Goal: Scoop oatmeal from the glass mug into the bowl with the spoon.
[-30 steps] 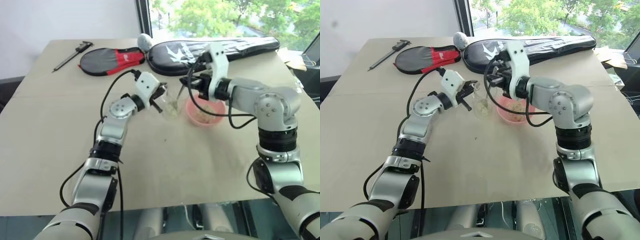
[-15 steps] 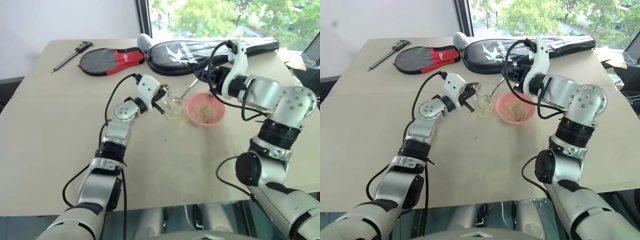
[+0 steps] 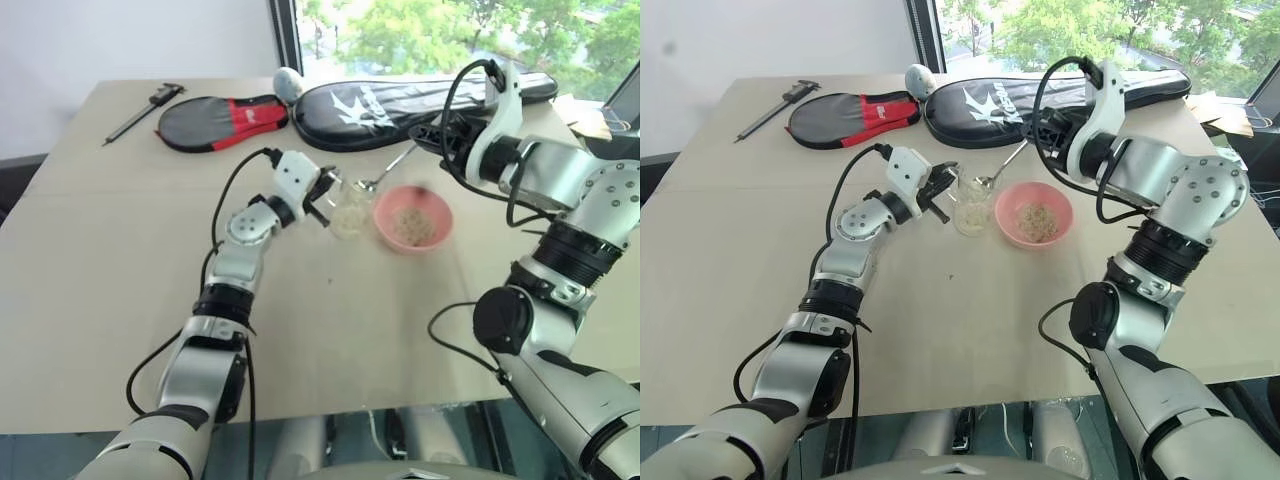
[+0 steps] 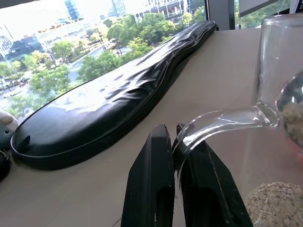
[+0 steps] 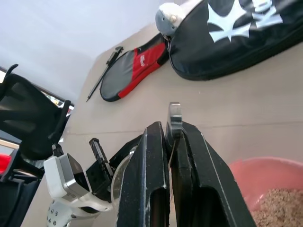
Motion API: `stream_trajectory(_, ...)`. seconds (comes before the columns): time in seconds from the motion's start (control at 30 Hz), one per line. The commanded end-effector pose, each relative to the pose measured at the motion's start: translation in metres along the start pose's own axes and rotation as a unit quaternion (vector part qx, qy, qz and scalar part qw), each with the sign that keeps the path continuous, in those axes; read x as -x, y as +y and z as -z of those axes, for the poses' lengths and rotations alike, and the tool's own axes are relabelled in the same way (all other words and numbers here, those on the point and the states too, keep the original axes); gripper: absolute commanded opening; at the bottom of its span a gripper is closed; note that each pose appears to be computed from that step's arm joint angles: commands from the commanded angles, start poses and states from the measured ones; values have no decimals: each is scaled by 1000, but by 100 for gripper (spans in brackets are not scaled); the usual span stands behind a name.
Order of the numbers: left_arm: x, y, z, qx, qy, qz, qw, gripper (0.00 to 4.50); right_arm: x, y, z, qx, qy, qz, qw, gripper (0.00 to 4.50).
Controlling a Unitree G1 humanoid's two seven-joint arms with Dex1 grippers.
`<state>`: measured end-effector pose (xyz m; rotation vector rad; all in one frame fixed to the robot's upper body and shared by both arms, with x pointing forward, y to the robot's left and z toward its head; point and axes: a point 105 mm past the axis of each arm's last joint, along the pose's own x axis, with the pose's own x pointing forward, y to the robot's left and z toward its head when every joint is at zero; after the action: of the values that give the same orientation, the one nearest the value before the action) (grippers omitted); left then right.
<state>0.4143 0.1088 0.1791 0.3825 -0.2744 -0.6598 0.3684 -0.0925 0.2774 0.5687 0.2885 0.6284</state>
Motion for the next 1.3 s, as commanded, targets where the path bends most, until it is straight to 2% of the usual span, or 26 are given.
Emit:
stream_trajectory(0.03, 3, 13, -18, -10, -40, -22, 999, 6, 4, 9, -18, 10, -31, -7, 999, 0)
stream_trajectory(0.5, 7, 25, -11, -14, -35, -35, 999, 6, 9, 5, -30, -41, -43, -12, 998, 0)
stream_trajectory(0.73, 3, 22, -12, -10, -44, -28, 999, 6, 9, 4, -32, -74, -54, -13, 996, 0)
stream_trajectory(1.3, -10, 21, -27, 23, -91, -34, 995, 6, 15, -12, -13, -153, -74, 18, 985, 0)
